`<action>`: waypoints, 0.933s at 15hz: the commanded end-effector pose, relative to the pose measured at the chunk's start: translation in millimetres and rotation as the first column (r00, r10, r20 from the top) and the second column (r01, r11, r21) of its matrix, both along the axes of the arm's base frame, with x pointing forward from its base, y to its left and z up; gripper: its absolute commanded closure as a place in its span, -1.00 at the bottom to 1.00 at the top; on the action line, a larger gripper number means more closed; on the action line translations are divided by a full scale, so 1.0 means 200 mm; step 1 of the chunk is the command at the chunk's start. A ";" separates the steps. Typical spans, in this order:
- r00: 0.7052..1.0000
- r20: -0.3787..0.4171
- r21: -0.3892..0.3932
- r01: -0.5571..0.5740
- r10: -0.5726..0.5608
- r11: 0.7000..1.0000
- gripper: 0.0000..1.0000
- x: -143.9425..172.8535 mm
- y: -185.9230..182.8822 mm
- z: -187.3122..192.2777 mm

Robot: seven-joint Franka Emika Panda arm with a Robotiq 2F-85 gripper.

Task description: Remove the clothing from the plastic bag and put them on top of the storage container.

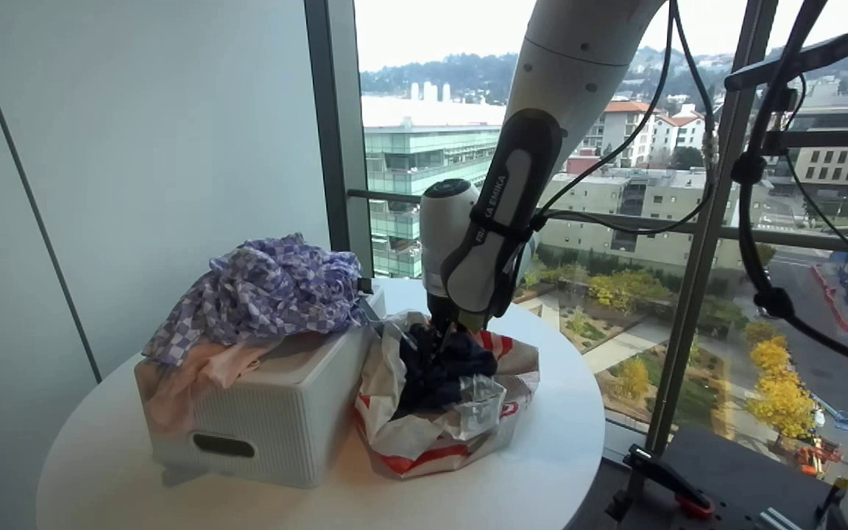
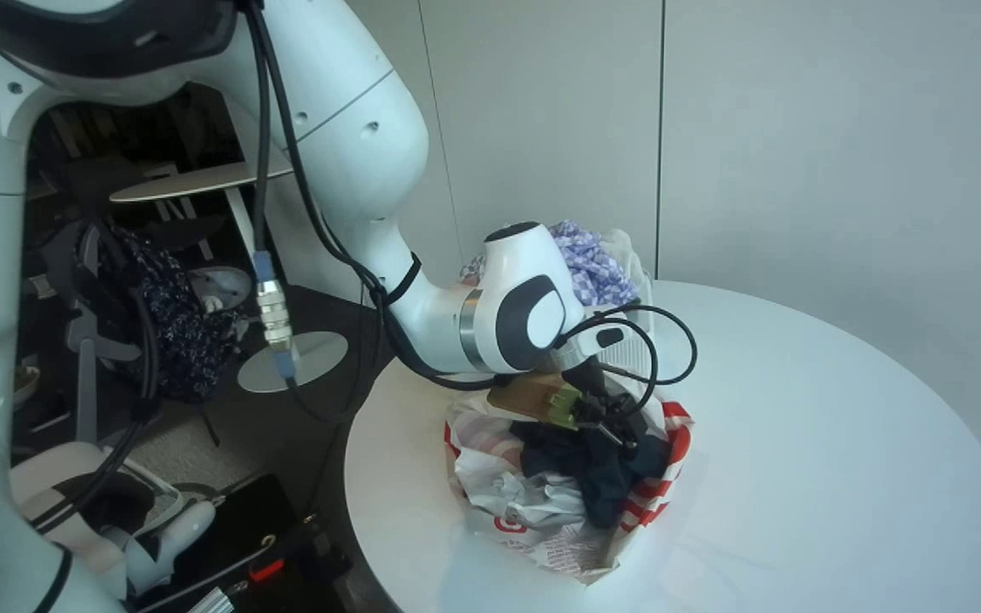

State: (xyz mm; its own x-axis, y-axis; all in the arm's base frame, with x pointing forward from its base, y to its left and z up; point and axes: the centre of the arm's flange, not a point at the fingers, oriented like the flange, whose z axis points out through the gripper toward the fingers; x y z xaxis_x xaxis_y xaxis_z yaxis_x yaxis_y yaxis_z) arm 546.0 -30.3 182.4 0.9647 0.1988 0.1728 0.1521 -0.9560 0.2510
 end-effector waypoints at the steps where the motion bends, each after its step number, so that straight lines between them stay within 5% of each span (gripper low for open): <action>1: 0.999 0.033 -0.029 -0.004 0.005 1.000 -0.50 0.06 0.01 -0.09; 3: 0.999 0.037 -0.024 -0.003 0.004 1.000 -0.36 0.04 0.03 -0.06; 10: 0.996 0.091 -0.099 0.010 -0.001 0.995 0.73 -0.03 0.08 0.21; 14: 0.989 0.144 -0.131 0.044 -0.024 0.990 0.88 -0.03 0.12 0.37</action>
